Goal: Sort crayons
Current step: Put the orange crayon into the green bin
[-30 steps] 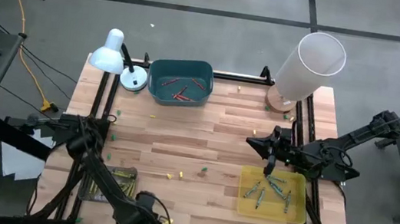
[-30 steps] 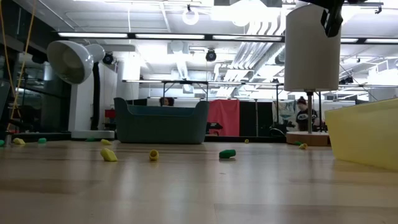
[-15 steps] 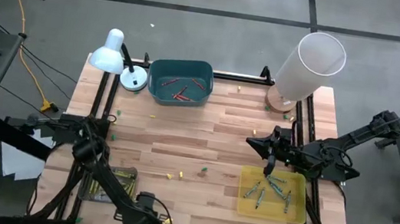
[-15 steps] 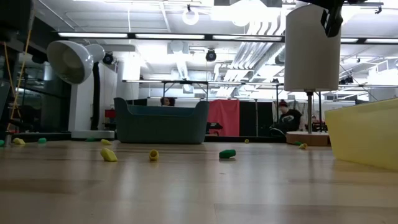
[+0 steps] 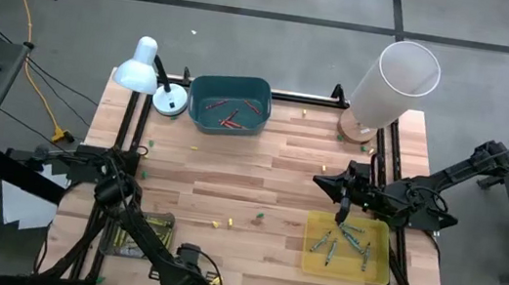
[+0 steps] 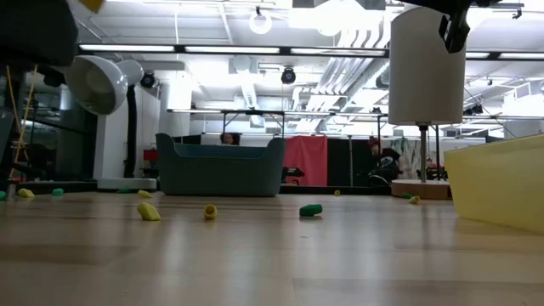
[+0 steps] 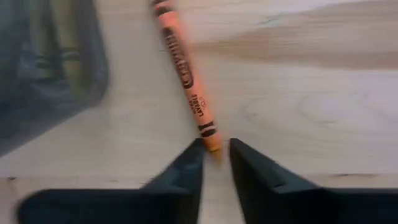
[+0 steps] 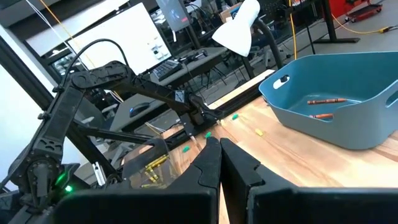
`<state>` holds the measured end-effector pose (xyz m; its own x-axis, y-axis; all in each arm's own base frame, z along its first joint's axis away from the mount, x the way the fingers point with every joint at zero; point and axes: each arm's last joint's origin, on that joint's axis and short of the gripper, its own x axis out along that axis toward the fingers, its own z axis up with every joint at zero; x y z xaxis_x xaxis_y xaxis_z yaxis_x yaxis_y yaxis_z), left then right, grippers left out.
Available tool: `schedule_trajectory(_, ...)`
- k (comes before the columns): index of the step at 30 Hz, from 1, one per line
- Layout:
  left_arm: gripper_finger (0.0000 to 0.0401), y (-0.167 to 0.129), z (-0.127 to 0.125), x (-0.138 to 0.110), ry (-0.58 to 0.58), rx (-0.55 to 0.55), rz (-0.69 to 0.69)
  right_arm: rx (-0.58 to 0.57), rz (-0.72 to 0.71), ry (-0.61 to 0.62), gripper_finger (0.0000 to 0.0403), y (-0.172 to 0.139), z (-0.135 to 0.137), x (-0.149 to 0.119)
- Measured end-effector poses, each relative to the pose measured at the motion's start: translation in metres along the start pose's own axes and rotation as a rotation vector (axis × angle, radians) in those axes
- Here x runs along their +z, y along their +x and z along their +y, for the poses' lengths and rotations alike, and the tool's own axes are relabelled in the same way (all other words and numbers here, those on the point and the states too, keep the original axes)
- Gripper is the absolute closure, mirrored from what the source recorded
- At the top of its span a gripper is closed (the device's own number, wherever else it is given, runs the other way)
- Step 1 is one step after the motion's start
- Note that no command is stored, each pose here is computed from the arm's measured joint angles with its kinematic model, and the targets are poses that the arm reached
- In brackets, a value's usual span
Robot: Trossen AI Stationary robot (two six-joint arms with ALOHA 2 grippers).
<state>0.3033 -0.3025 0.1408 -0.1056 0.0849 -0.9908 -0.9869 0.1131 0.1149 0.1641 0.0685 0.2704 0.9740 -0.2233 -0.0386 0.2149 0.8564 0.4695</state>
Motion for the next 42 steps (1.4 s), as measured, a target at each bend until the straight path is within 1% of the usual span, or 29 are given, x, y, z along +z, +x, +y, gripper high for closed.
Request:
schedule_trajectory(2,0.0374,0.0,-0.001,-0.001,0.016,-0.013,0.007,0.001,0.001,0.0,0.0402,0.0,0.0,0.0)
schedule_trajectory(3,0.0387,0.0,-0.002,-0.001,0.02,-0.016,0.007,0.002,0.002,0.0,0.0402,0.0,0.0,0.0)
schedule_trajectory(8,0.0398,-0.005,0.0,-0.001,0.107,-0.044,0.016,0.0,0.005,-0.003,0.0402,0.0,0.0,0.0)
schedule_trajectory(10,0.0399,-0.018,0.002,-0.002,0.16,-0.112,-0.003,0.001,0.008,-0.005,0.0402,0.0,0.0,-0.001)
schedule_trajectory(12,0.04,-0.042,0.01,0.001,0.208,-0.192,-0.029,0.006,0.01,-0.005,0.0402,0.0,0.0,-0.001)
schedule_trajectory(15,0.04,-0.078,0.023,0.012,0.278,-0.336,-0.149,0.01,0.012,-0.005,0.0402,0.0,0.0,-0.001)
schedule_trajectory(18,0.04,-0.118,0.036,0.03,0.333,-0.503,-0.327,0.022,0.02,-0.004,0.0402,0.0,0.0,-0.001)
schedule_trajectory(20,0.0401,-0.142,0.044,0.044,0.372,-0.593,-0.446,0.036,0.028,0.005,0.0402,0.0,0.001,-0.001)
schedule_trajectory(22,0.0401,-0.16,0.048,0.061,0.418,-0.627,-0.551,0.036,0.029,0.021,0.0402,0.0,0.001,-0.001)
schedule_trajectory(23,0.0401,-0.165,0.048,0.07,0.441,-0.62,-0.602,0.036,0.029,0.026,0.0402,0.0,0.001,-0.001)
schedule_trajectory(25,0.0401,-0.172,0.052,0.088,0.488,-0.557,-0.677,0.036,0.029,0.041,0.0402,0.0,0.001,-0.001)
schedule_trajectory(27,0.0401,-0.171,0.054,0.108,0.528,-0.463,-0.717,0.035,0.029,0.058,0.0402,0.0,0.001,-0.001)
schedule_trajectory(28,0.0401,-0.166,0.056,0.116,0.536,-0.433,-0.724,0.035,0.029,0.064,0.0402,0.0,0.001,-0.001)
schedule_trajectory(29,0.0401,-0.158,0.058,0.124,0.539,-0.419,-0.719,0.035,0.029,0.07,0.0402,0.0,0.001,-0.001)
schedule_trajectory(30,0.0401,-0.151,0.061,0.132,0.541,-0.429,-0.702,0.034,0.029,0.077,0.0402,0.0,0.001,-0.001)
schedule_trajectory(31,0.0401,-0.143,0.064,0.139,0.54,-0.464,-0.682,0.032,0.027,0.081,0.0402,0.0,0.001,-0.001)
schedule_trajectory(33,0.0401,-0.127,0.074,0.152,0.534,-0.589,-0.641,0.02,0.02,0.103,0.0402,0.0,0.0,-0.001)
schedule_trajectory(36,0.0401,-0.101,0.09,0.176,0.527,-0.813,-0.589,-0.009,-0.004,0.132,0.0402,0.0,0.0,0.0)
schedule_trajectory(40,0.0401,-0.071,0.116,0.224,0.492,-1.121,-0.57,-0.044,-0.061,0.156,0.0402,0.0,0.0,0.004)
schedule_trajectory(42,0.0401,-0.06,0.13,0.25,0.471,-1.239,-0.587,-0.071,-0.104,0.17,0.0402,0.0,-0.001,0.007)
